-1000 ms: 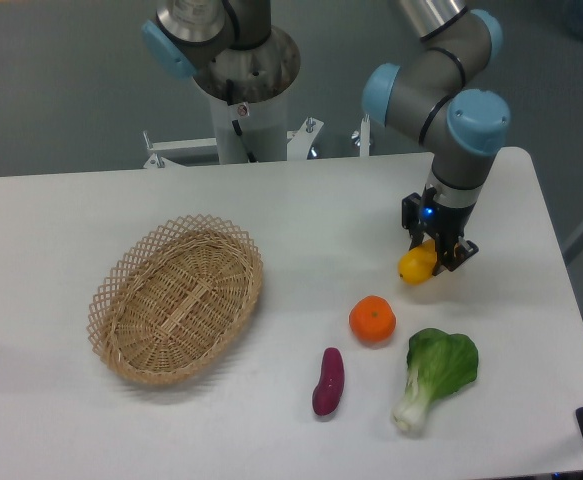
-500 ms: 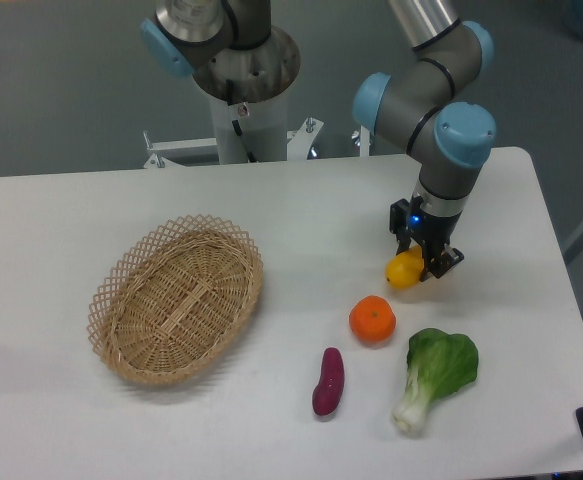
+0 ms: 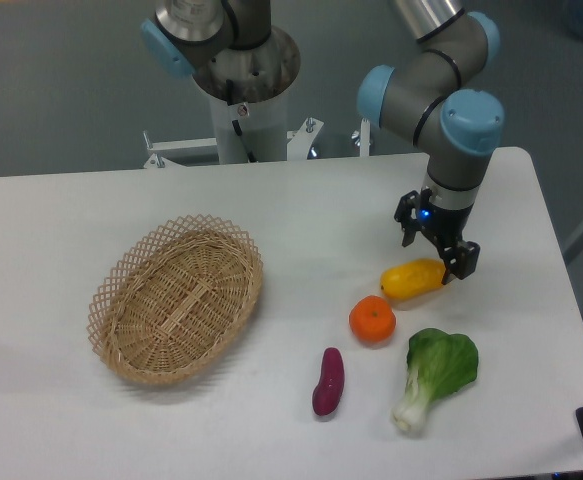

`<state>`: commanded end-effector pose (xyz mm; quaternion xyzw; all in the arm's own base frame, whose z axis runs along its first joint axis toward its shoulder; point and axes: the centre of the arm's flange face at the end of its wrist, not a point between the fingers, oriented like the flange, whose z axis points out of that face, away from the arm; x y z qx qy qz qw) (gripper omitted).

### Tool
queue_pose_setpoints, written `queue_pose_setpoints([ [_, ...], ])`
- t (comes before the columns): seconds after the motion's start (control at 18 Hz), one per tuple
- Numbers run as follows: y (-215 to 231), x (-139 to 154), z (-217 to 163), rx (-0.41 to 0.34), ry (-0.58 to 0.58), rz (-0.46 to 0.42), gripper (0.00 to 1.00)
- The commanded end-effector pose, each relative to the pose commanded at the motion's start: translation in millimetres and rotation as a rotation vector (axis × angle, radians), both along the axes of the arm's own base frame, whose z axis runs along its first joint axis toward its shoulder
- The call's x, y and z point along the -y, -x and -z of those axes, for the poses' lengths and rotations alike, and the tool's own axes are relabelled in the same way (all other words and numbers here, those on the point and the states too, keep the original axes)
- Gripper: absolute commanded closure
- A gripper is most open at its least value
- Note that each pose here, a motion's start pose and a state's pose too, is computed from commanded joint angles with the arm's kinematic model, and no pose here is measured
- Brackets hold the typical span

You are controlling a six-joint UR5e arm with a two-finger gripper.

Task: Place the mango on the table
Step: 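Open the gripper to release the mango onto the table, then raise the open gripper up away from the mango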

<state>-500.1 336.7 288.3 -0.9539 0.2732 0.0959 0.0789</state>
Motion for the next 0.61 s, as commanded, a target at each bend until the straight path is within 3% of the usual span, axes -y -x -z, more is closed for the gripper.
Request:
queue_pose_setpoints([
  [0.22, 7, 4, -33, -0.026, -0.006, -0.008, 0.0],
  [0.61, 29, 4, -93, 0.056, 0.02, -0.022, 0.0],
])
